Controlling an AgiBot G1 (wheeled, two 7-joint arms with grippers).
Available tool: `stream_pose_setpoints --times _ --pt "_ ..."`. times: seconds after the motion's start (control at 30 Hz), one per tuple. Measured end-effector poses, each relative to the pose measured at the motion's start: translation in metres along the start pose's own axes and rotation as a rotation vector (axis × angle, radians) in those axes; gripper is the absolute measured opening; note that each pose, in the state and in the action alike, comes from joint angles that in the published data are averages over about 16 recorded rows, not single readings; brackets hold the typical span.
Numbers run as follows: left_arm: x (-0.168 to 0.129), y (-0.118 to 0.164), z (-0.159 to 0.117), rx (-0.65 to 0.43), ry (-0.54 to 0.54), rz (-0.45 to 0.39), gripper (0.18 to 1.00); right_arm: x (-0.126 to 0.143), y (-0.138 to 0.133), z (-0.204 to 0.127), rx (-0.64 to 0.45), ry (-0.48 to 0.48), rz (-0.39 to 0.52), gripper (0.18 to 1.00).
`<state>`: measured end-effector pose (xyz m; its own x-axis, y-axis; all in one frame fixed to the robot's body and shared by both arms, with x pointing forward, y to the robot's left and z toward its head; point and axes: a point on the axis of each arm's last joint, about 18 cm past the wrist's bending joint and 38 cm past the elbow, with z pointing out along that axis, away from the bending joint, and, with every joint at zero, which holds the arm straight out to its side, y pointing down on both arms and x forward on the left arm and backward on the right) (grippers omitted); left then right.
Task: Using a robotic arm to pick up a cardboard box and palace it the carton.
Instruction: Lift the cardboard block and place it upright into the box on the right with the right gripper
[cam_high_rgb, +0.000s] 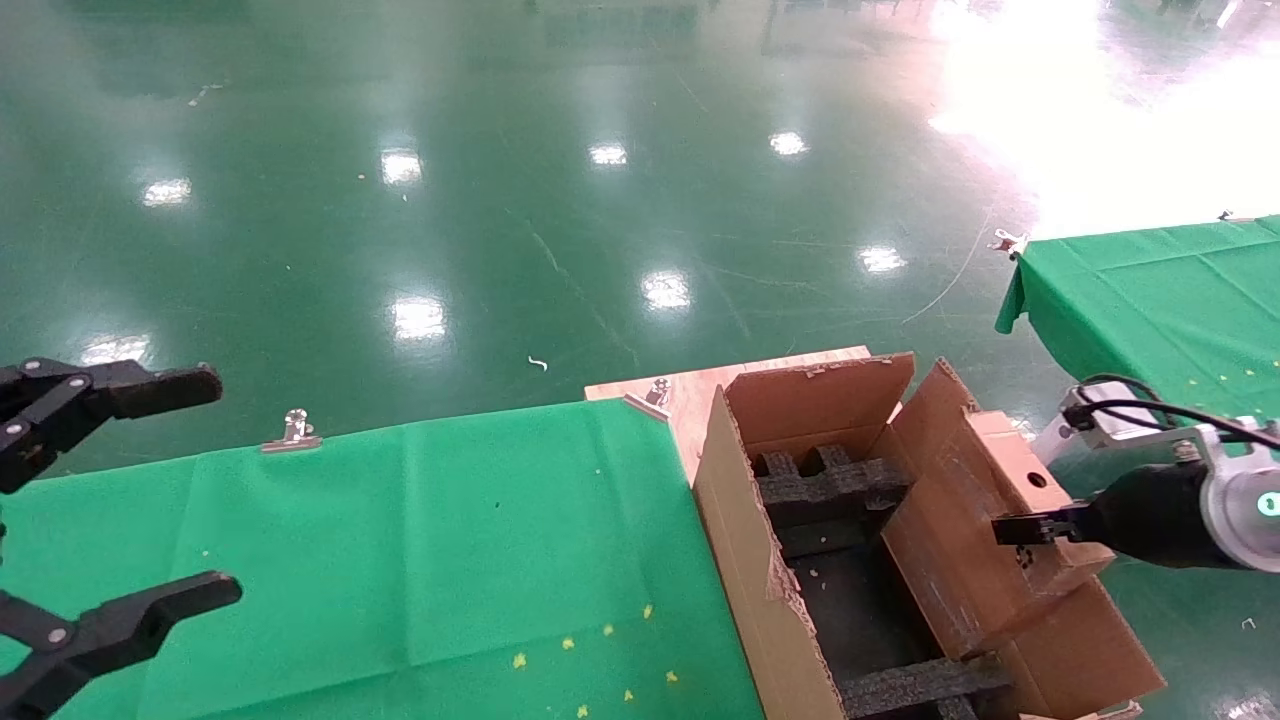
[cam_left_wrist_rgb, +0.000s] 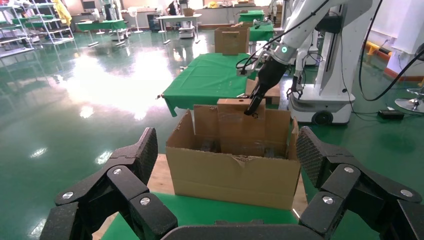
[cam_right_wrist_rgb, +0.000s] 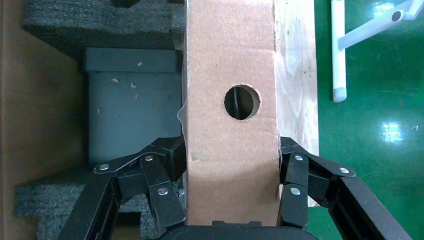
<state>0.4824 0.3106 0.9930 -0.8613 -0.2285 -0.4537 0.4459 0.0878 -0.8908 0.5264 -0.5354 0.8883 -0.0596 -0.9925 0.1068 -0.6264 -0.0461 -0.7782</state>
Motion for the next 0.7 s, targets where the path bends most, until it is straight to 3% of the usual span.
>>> stream_pose_setpoints --times 0.7 --pt "0.0 0.0 0.0 0.0 0.0 0.0 1.001 -0.021 0.007 0.036 -0.032 0.031 -0.05 0.35"
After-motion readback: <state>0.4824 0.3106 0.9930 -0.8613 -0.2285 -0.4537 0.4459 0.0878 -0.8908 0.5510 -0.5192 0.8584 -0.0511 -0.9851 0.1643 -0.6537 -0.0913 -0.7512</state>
